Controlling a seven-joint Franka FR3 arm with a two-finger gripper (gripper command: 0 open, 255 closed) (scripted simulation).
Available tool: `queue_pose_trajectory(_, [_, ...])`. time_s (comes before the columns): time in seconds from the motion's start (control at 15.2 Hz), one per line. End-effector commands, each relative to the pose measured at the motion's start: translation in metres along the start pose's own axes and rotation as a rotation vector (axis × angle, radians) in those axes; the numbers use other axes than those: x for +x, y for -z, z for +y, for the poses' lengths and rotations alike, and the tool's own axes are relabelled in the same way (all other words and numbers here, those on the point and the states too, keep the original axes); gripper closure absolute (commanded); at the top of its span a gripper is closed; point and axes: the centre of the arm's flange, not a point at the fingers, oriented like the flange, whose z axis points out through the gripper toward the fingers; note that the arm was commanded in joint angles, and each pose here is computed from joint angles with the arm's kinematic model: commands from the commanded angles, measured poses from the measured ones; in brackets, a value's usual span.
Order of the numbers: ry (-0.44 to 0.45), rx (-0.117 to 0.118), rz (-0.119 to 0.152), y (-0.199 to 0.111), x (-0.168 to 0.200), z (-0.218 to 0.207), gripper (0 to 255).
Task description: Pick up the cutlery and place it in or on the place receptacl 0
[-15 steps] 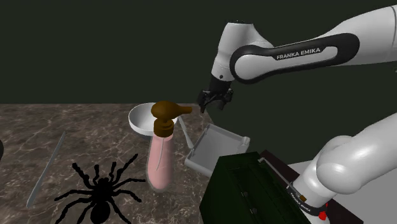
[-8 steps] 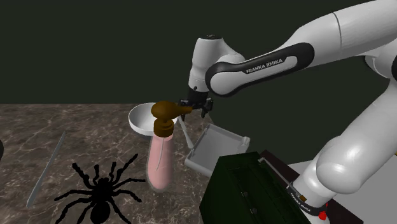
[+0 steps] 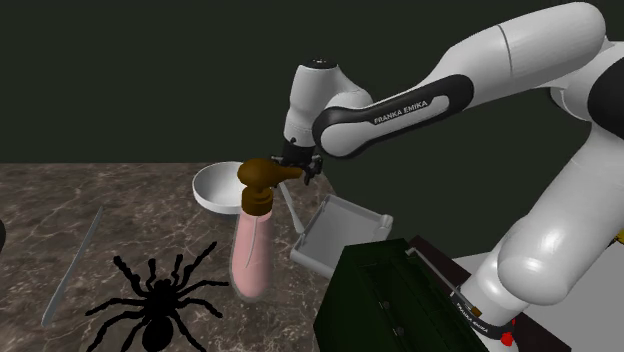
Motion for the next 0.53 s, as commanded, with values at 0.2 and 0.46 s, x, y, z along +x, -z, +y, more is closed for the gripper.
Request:
queue_pose_trajectory(0.2, [0.01, -0.027, -0.065, -0.049, -0.008, -0.0028, 0])
queue_pose_trajectory(0.46, [0.01, -0.027, -0.065, -0.049, -0.008, -0.0028, 0])
